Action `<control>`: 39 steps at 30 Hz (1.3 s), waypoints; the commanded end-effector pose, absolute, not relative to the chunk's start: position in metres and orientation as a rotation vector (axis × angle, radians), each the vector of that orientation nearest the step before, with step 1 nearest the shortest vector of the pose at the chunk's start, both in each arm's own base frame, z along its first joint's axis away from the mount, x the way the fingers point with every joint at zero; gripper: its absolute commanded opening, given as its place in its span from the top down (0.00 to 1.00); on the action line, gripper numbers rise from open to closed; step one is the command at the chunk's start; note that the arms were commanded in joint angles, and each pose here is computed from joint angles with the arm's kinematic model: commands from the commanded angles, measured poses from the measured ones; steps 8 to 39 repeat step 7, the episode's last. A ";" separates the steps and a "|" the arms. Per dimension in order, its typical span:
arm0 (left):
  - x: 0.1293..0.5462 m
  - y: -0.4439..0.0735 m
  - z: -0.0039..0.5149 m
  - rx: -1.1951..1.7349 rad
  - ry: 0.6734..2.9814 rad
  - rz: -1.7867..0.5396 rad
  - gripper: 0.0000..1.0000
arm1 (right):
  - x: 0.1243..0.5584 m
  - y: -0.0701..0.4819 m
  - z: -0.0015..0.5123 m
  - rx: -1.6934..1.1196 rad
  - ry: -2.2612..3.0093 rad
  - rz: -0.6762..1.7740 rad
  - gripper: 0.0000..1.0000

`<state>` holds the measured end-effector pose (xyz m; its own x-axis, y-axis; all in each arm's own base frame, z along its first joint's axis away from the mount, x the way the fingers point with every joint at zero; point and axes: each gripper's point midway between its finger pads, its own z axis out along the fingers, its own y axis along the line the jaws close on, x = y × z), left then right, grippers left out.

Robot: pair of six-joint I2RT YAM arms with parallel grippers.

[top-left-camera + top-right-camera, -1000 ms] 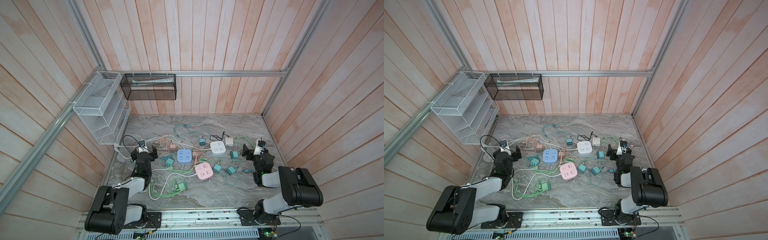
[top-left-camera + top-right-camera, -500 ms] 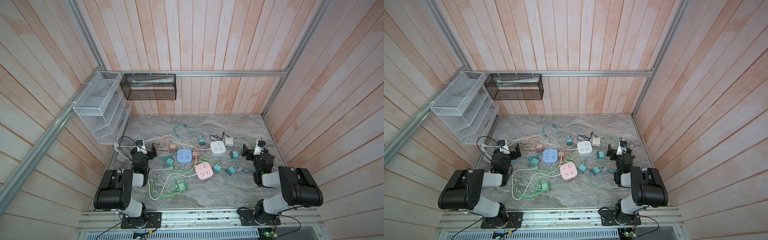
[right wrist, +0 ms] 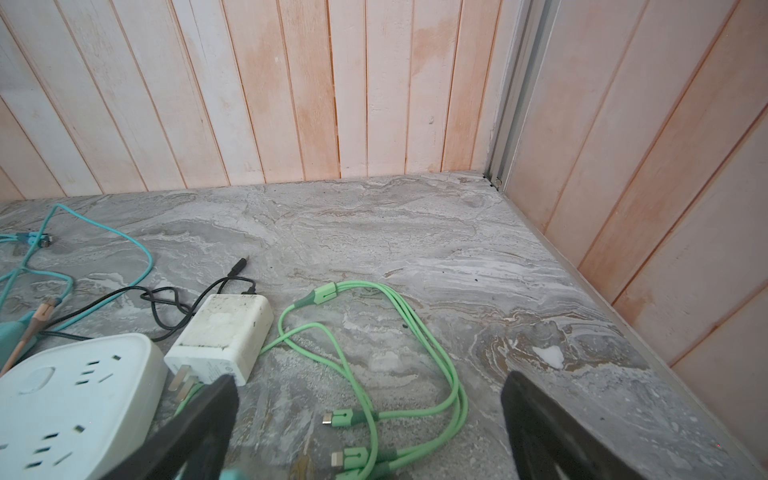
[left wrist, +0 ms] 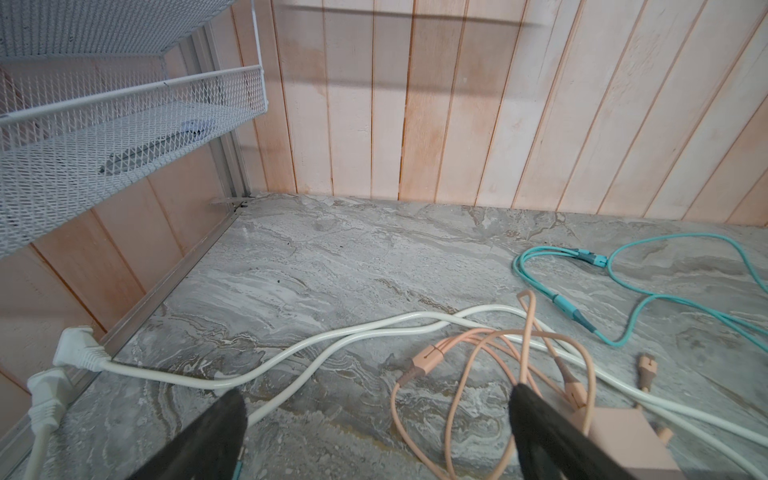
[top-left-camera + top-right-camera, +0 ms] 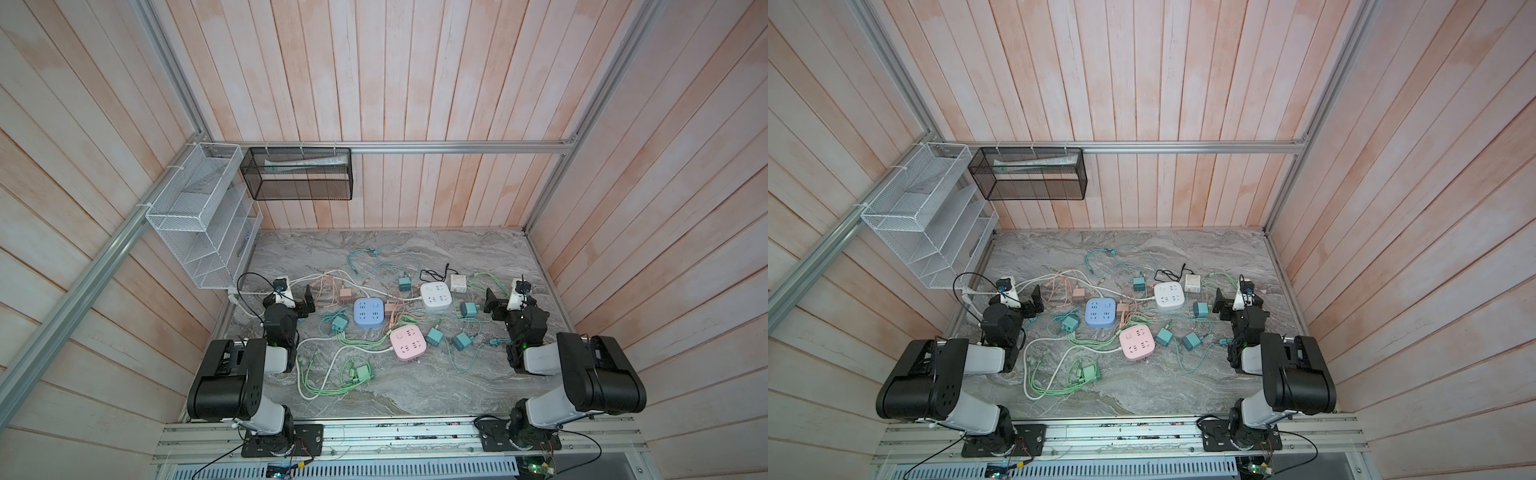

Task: Pull the plug off the socket

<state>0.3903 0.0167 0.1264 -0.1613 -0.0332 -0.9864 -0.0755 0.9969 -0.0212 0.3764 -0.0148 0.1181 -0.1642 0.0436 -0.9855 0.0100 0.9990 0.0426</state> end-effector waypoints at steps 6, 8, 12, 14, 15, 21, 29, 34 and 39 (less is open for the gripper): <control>0.390 0.015 0.127 -0.076 1.726 0.019 0.00 | 0.379 -0.015 0.123 0.035 1.726 0.014 0.02; 0.390 0.014 0.128 -0.075 1.723 0.018 0.00 | 0.379 -0.015 0.123 0.035 1.727 0.013 0.02; 0.390 0.014 0.128 -0.075 1.723 0.018 0.00 | 0.379 -0.015 0.123 0.035 1.727 0.013 0.02; 0.390 0.014 0.128 -0.075 1.723 0.018 0.00 | 0.379 -0.015 0.123 0.035 1.727 0.013 0.02; 0.390 0.014 0.128 -0.075 1.723 0.018 0.00 | 0.379 -0.015 0.123 0.035 1.727 0.013 0.02; 0.390 0.014 0.128 -0.075 1.723 0.018 0.00 | 0.379 -0.015 0.123 0.035 1.727 0.013 0.02; 0.390 0.014 0.128 -0.075 1.723 0.018 0.00 | 0.379 -0.015 0.123 0.035 1.727 0.013 0.02; 0.390 0.014 0.128 -0.075 1.723 0.018 0.00 | 0.379 -0.015 0.123 0.035 1.727 0.013 0.02; 0.390 0.014 0.128 -0.075 1.723 0.018 0.00 | 0.379 -0.015 0.123 0.035 1.727 0.013 0.02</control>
